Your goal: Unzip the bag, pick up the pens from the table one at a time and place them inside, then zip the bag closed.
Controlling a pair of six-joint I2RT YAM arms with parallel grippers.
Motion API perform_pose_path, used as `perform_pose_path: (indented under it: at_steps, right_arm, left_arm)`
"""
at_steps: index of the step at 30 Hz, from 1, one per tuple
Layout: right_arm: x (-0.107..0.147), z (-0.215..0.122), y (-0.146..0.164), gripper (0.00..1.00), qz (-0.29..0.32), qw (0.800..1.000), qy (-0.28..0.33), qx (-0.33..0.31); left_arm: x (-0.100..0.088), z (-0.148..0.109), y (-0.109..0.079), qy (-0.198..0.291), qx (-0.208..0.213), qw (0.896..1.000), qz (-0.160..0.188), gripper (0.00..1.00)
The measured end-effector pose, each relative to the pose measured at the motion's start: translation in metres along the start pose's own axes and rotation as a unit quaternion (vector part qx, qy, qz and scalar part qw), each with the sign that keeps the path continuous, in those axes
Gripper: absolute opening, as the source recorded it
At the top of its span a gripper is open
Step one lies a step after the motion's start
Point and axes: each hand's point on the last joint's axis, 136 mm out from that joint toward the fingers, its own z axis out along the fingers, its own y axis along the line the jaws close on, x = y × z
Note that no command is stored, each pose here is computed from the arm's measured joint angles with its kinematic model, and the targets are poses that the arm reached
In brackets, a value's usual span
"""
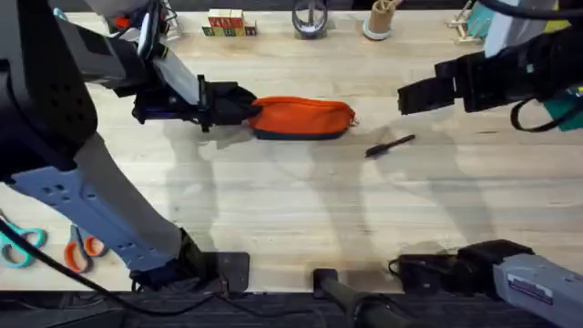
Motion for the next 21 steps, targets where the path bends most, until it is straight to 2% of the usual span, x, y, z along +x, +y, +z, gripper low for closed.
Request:
perform_pose_path:
  at_steps: [16, 21]
  right_arm:
    - [0.0, 0.0, 0.0, 0.998, 0.0, 1.0, 0.0, 0.0]
    - [0.0, 0.0, 0.0, 0.998, -0.025, 1.0, 0.0, 0.0]
  left_arm:
    - [-0.0001, 0.0, 0.0, 0.0, 0.0, 1.0, 0.0, 0.042]
    - [0.0, 0.0, 0.0, 0.0, 0.0, 1.0, 0.0, 0.042]
